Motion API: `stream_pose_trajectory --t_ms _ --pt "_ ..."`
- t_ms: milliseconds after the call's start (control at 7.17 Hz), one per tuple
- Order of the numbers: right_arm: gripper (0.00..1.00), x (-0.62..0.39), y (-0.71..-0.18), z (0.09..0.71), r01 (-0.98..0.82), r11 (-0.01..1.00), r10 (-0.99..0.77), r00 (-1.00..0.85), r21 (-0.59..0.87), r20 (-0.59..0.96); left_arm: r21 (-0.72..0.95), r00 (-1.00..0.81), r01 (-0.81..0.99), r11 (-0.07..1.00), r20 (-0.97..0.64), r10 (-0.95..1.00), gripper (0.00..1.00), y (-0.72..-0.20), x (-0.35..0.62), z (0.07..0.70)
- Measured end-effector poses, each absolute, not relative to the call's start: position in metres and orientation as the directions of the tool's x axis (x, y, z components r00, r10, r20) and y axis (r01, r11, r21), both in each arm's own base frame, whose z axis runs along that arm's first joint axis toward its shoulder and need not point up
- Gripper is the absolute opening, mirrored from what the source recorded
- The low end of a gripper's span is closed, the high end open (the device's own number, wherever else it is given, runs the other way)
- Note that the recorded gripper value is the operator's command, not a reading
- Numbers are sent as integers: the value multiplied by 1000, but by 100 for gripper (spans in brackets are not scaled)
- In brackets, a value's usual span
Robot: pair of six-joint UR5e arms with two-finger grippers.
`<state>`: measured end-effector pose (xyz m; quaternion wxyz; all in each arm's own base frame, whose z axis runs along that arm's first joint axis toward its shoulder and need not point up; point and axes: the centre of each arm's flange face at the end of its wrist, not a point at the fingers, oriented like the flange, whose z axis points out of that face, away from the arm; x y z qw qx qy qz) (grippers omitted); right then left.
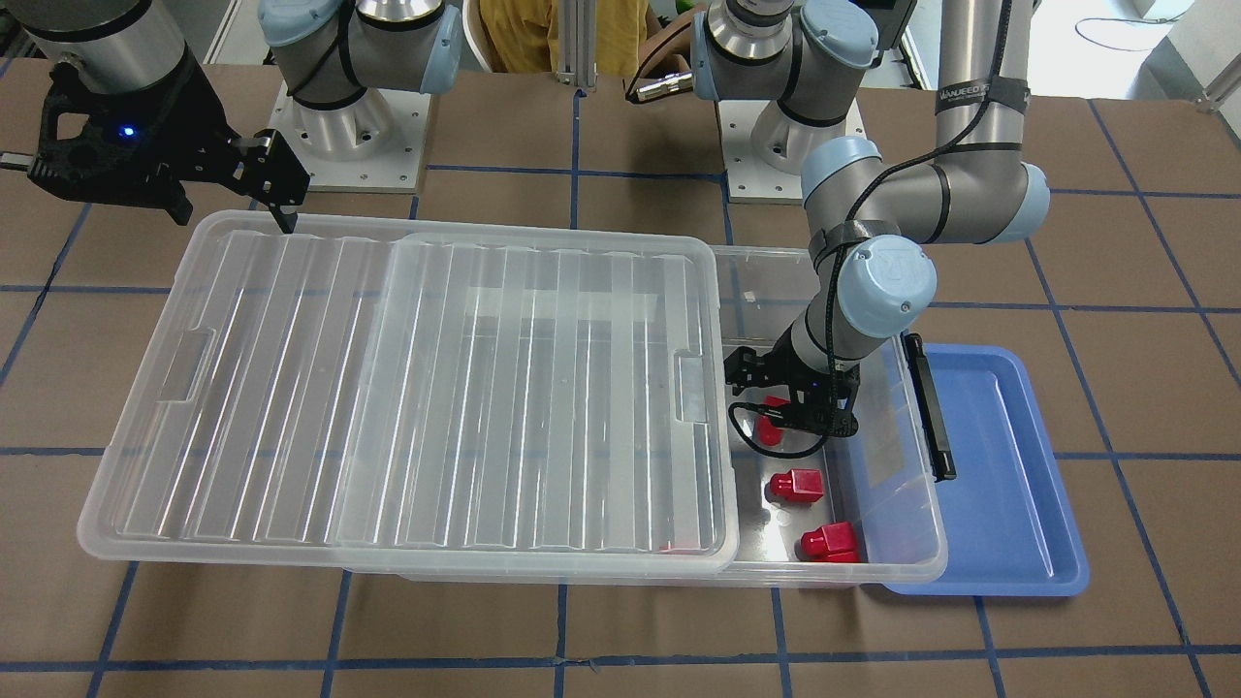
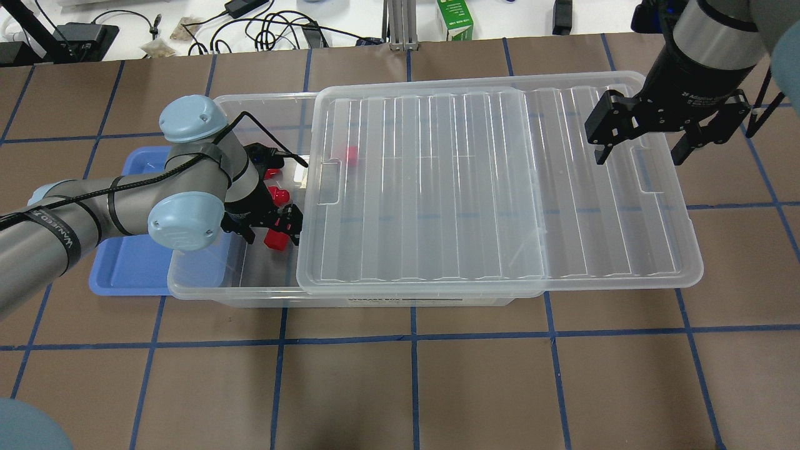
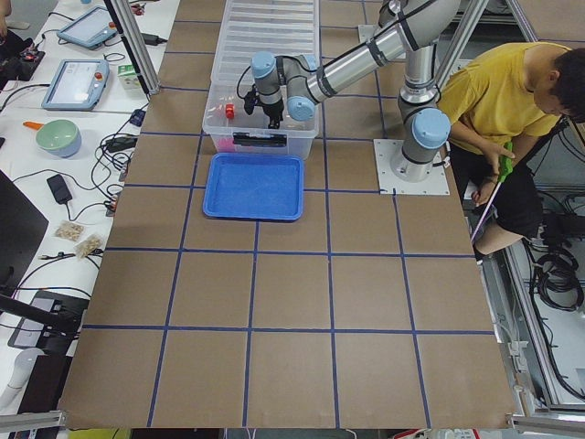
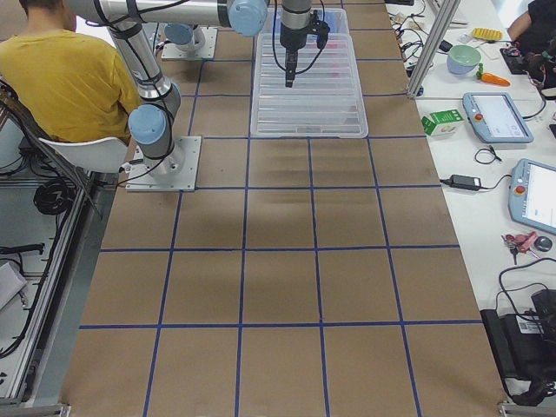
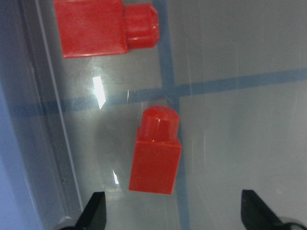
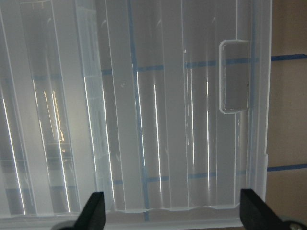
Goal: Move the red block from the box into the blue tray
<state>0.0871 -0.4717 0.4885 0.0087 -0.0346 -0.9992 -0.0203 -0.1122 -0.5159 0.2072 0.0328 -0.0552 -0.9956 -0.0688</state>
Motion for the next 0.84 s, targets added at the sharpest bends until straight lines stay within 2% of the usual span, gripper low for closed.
stream_pose_trajectory --t_ms 139,279,418,558,697,836 --pt "100 87 -472 488 67 997 66 -998 40 19 135 -992 114 984 73 105 91 -516 -112 207" --pt "100 87 -472 488 65 997 64 -998 40 20 141 -992 114 983 74 104 69 -514 -111 204" --pt "100 87 -472 489 65 997 64 -998 40 19 146 -992 113 983 75 102 52 -514 -111 200" --pt "100 87 -472 489 65 997 65 -998 39 19 150 -992 107 983 76 97 51 -515 -108 197" --pt "100 87 -471 489 65 997 65 -998 38 20 158 -993 96 983 78 84 45 -516 -102 192" --pt "100 87 -470 491 65 997 64 -998 36 20 163 -994 87 983 79 74 16 -517 -97 189"
